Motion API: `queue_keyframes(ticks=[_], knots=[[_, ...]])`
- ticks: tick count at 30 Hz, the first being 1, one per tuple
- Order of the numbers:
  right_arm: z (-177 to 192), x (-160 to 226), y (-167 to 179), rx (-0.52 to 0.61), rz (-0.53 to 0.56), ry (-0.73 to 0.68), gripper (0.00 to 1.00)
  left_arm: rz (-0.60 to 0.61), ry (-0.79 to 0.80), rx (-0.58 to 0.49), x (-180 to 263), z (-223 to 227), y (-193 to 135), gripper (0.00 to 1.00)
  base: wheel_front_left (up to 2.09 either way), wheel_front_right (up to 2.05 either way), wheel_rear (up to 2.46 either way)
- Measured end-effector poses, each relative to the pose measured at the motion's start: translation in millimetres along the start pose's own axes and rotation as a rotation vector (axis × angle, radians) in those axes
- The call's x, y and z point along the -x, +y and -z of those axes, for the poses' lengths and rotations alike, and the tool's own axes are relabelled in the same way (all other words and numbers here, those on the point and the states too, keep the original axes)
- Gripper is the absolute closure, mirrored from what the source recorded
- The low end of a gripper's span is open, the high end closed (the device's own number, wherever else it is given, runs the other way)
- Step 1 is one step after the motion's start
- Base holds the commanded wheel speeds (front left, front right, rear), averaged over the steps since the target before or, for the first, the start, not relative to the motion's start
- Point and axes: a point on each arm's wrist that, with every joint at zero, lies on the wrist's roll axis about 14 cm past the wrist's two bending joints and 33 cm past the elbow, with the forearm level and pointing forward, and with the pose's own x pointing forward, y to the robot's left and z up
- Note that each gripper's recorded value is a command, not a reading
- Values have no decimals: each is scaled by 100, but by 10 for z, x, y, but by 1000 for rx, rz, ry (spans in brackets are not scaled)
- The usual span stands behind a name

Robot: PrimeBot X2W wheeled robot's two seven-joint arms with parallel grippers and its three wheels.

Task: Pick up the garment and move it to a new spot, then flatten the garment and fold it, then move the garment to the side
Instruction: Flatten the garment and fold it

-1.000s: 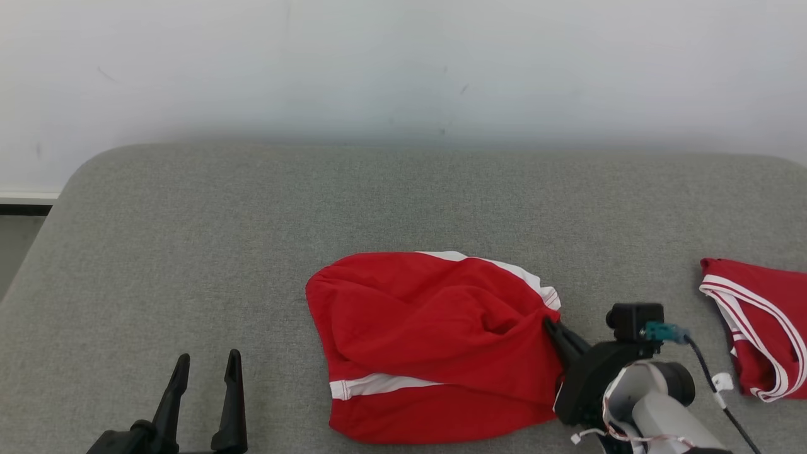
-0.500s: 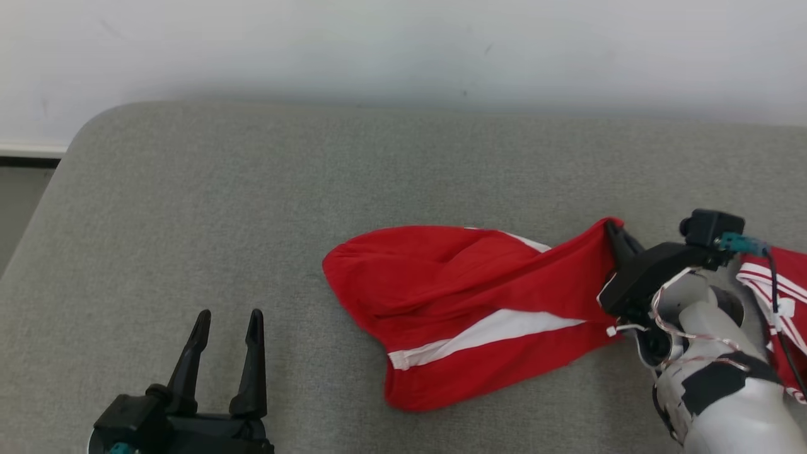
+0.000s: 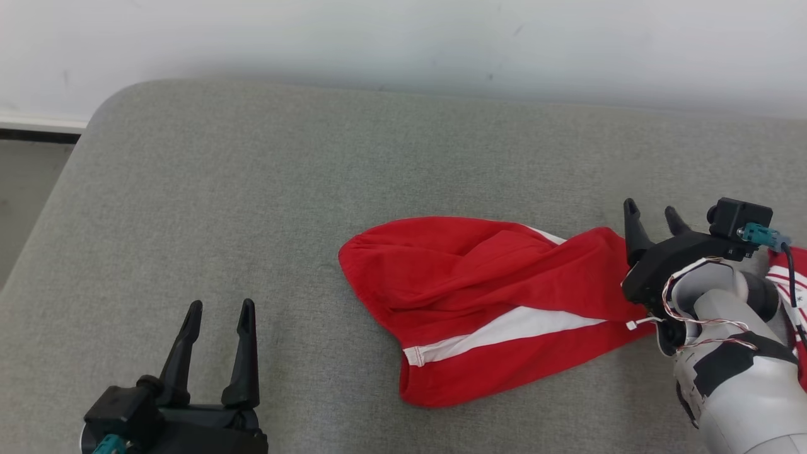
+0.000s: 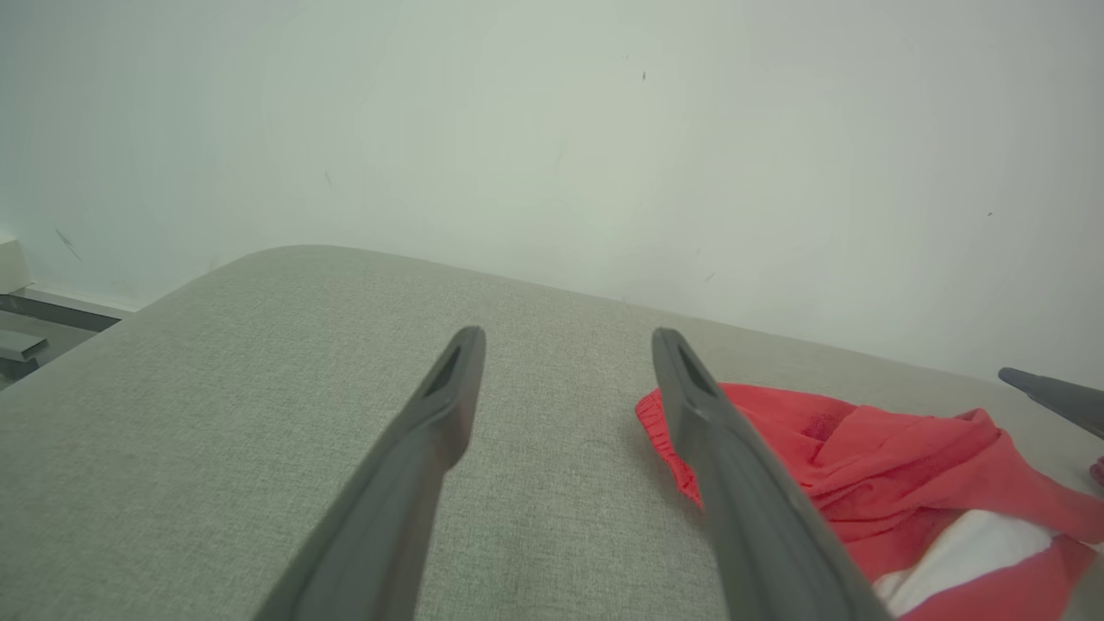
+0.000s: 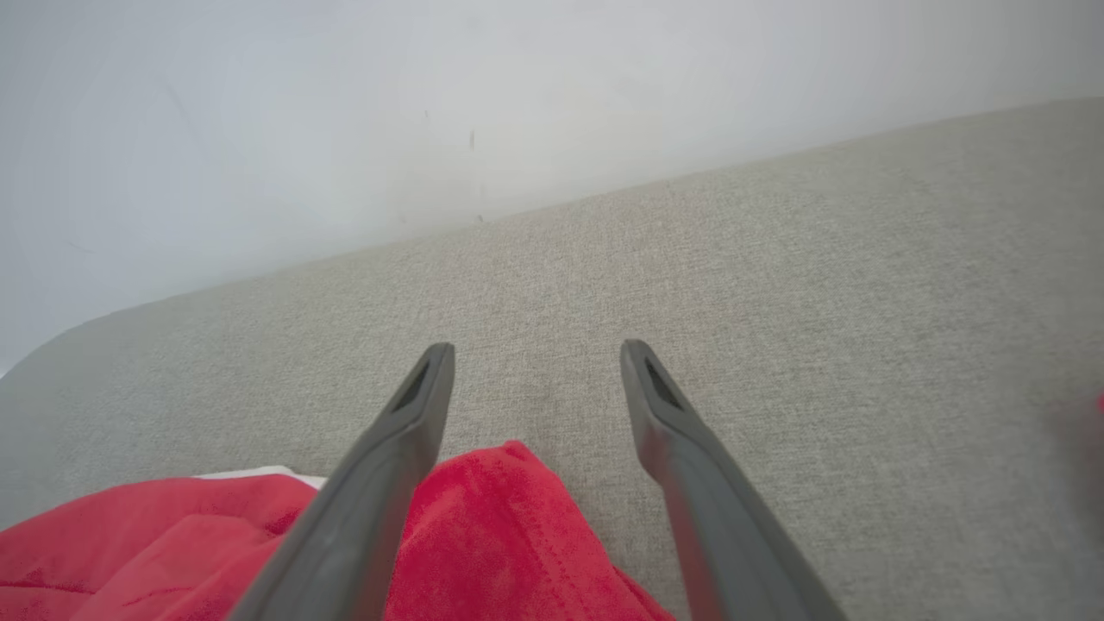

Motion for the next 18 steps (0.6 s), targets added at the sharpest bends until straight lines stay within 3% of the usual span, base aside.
queue_keyframes(ticks=[10,18], knots=[[-158,415,-177,253,-31,-120,0,16,9,10,40,32,-60,0,0,0,0],[-304,991,-189,306,-55,-274,0,39,35,-1,140,106,-126,0,0,0,0]])
